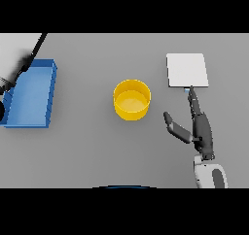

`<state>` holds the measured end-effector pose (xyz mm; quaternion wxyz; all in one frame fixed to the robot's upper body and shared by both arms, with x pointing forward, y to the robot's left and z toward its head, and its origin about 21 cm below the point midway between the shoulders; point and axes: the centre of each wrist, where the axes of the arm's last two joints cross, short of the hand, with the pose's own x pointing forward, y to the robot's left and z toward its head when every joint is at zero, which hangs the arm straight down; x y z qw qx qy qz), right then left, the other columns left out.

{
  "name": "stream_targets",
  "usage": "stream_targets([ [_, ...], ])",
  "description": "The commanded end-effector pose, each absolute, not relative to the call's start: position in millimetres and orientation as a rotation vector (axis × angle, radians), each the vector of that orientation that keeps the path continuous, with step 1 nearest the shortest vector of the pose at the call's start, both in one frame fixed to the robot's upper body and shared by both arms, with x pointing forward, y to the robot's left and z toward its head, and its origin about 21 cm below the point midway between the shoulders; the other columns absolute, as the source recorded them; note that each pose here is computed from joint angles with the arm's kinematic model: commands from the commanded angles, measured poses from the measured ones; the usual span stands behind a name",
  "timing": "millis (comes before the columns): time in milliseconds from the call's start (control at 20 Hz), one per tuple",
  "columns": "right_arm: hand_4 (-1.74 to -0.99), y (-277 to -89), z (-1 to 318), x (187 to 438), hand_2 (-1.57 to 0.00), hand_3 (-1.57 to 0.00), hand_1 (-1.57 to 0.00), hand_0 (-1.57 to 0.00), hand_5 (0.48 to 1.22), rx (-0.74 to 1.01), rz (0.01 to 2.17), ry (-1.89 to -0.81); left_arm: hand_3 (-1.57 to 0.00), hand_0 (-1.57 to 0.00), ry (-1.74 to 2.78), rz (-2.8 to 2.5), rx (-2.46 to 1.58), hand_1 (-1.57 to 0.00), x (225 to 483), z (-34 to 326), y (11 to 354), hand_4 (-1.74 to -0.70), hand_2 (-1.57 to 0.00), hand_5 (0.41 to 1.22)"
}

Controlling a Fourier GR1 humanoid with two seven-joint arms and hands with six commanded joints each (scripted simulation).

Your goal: Pick up the red beaker and tilt it to pour out 1 green nut into yellow bowl. Pick up the yellow bowl and place it on the metallic measuring scale.

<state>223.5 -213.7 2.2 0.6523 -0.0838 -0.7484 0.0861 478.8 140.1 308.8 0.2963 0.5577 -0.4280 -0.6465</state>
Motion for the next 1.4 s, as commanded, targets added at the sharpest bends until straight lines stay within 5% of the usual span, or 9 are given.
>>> stream_targets([
  [0,-1.222,-214.4,3,224,0.0,0.0,0.0,0.0,0.592,-0.184,0.191,-1.701,-1.36,-1.57,-1.178,-1.597,1.427,-1.57,482,309,155,-1.73,-1.56,1.221],
  [300,-1.226,-219.6,-2,226,0.0,0.0,0.0,0.0,0.587,-0.182,0.218,-1.717,-1.43,-1.57,-1.336,-1.054,1.15,-1.57,482,281,261,-1.74,-1.57,1.221],
  [550,-1.212,-221.4,0,227,0.0,0.0,0.0,0.0,0.61,-0.198,0.259,-1.71,-1.45,-1.57,-1.316,-0.649,1.08,-1.57,459,225,317,-1.74,-1.57,1.221],
  [1200,-1.217,-221.9,1,226,0.0,0.0,0.0,0.0,0.666,-0.201,0.301,-1.709,-1.51,-1.57,-1.137,-0.314,0.969,-1.57,369,113,330,-1.74,-1.57,1.221],
  [1350,-1.207,-219.3,-1,224,0.0,0.0,0.0,0.0,0.665,-0.214,0.307,-1.705,-1.54,-1.57,-1.104,-0.302,0.962,-1.57,361,99,329,-1.74,-1.57,1.117],
])
